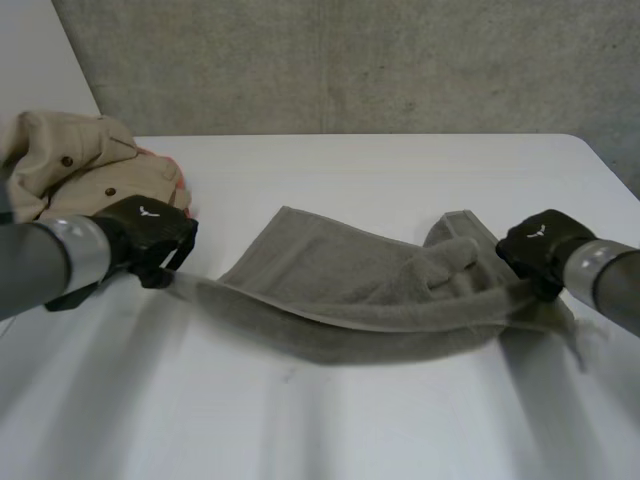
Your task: Fold the laundry.
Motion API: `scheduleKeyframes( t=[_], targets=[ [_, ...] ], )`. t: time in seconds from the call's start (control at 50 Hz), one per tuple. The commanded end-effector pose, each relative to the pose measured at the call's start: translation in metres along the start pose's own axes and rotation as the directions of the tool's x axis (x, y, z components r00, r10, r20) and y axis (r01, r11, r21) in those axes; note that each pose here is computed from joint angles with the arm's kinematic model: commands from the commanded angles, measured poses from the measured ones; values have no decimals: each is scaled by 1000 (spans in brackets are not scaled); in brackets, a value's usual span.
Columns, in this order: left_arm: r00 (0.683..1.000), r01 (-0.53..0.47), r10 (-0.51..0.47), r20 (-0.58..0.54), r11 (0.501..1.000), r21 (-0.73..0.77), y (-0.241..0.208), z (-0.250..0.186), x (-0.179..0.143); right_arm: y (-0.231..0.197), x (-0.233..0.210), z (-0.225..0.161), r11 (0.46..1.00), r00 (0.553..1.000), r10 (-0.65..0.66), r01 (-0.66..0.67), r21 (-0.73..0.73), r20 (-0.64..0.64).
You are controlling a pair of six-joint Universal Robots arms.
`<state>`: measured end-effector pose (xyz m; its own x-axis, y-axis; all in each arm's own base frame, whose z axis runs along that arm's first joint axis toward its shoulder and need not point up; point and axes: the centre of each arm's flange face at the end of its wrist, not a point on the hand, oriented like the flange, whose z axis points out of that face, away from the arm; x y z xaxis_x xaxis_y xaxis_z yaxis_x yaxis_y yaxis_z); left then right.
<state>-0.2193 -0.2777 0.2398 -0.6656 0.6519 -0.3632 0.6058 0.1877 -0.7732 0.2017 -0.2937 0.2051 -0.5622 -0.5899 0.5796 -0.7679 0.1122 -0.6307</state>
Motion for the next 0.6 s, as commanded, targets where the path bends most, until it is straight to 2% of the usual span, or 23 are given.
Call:
scheduleKeyframes(
  t=[0.02,0.12,0.28,0.36,0.46,0.6],
  targets=[
    [994,49,-49,99,999,-1,-1,52,-3,4,0,61,990,991,115,-109,92,-63],
    [990,87,-89,105,996,22,-8,65,-1,1,9,67,981,981,162,-148,127,-104],
    [989,111,-114,97,993,34,-12,66,4,-18,29,17,972,967,203,-181,152,-151],
    [988,110,-113,102,993,33,-11,67,3,-14,29,-12,968,961,247,-240,67,-125],
    [987,115,-117,110,993,20,-6,71,0,7,17,-27,932,931,356,-359,-38,-82],
    [988,119,-119,99,993,7,-2,73,2,29,-9,-21,871,871,484,-488,-45,-79]
  ],
)
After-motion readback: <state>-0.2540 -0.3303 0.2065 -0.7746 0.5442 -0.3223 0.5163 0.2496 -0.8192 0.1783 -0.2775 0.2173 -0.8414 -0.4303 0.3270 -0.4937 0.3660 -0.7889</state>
